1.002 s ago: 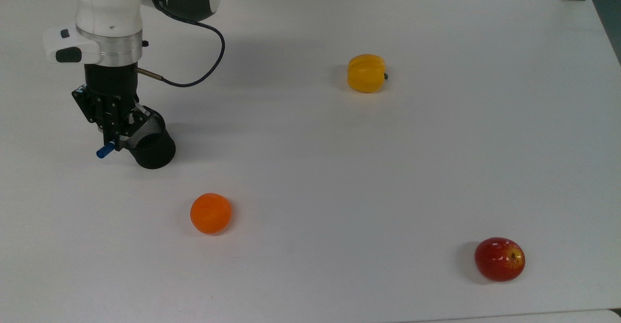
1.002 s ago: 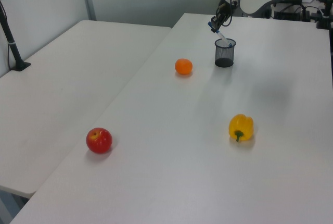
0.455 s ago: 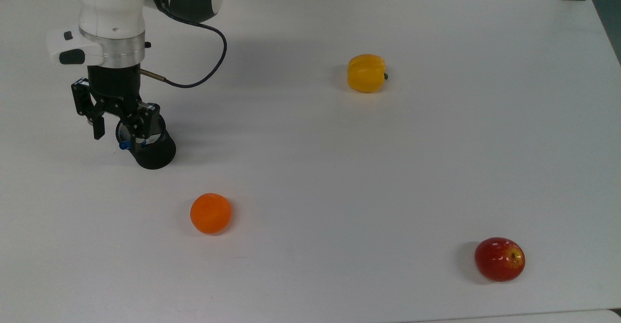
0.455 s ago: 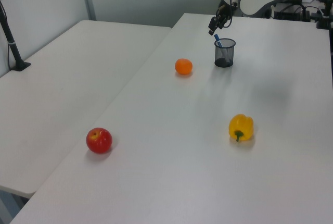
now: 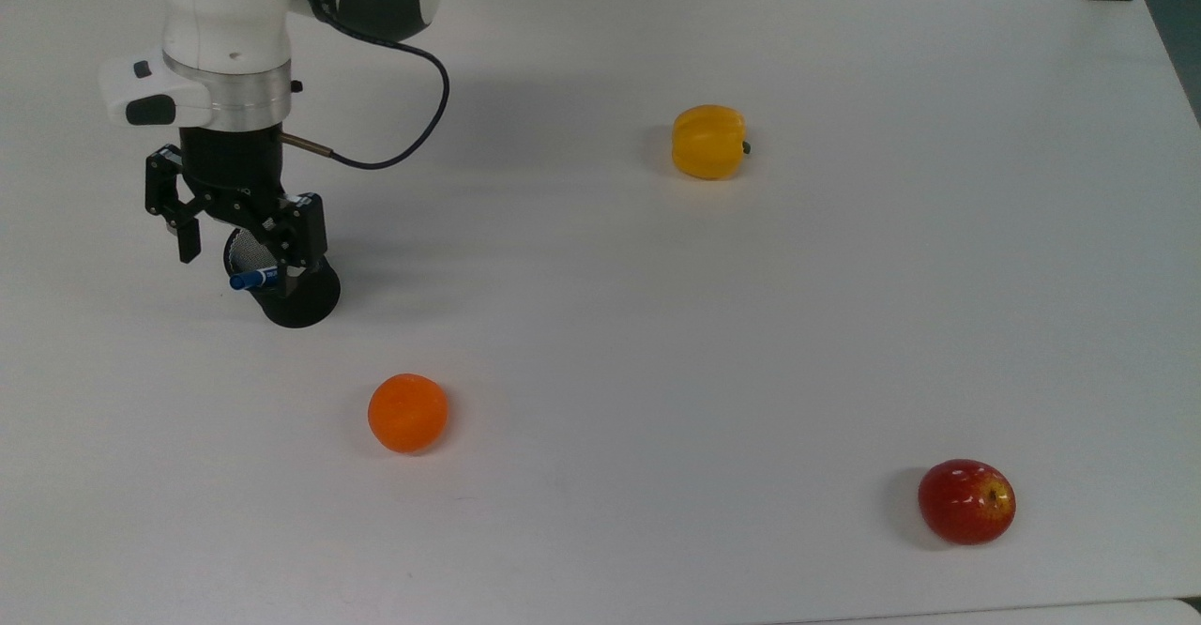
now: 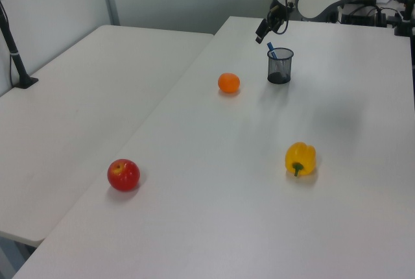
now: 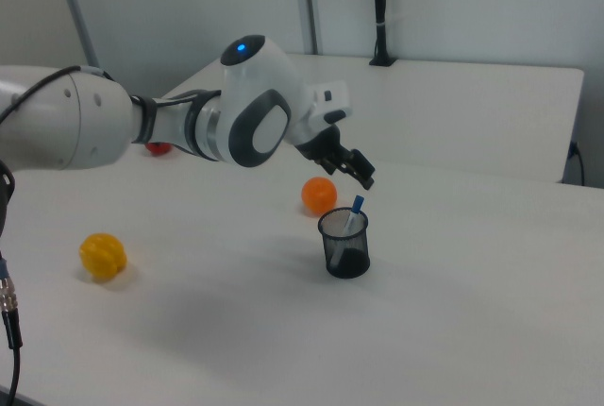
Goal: Place marker
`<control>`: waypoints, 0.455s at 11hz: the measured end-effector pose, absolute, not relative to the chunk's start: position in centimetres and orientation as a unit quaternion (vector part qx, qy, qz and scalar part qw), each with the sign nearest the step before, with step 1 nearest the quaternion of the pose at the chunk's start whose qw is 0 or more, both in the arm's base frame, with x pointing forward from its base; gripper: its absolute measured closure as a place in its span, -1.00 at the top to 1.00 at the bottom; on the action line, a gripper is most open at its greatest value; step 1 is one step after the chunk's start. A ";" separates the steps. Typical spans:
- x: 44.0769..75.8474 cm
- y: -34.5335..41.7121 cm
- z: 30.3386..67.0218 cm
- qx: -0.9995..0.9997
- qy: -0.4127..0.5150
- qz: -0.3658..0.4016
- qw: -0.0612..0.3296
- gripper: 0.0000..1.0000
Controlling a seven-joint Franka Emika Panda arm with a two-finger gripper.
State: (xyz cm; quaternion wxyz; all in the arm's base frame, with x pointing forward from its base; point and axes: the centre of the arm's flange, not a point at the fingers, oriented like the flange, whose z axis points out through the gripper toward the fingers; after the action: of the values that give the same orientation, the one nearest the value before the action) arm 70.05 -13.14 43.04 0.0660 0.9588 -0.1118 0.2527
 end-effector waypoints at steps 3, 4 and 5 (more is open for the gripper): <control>69.9 -6.9 45.3 0.969 -0.070 0.231 0.061 1.00; 69.5 -4.7 46.2 0.973 -0.055 0.213 0.062 1.00; 68.7 -2.7 47.0 0.980 -0.042 0.186 0.063 1.00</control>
State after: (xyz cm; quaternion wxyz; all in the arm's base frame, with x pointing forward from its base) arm 68.75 -2.73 47.04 0.0634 0.9796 -0.0423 0.1858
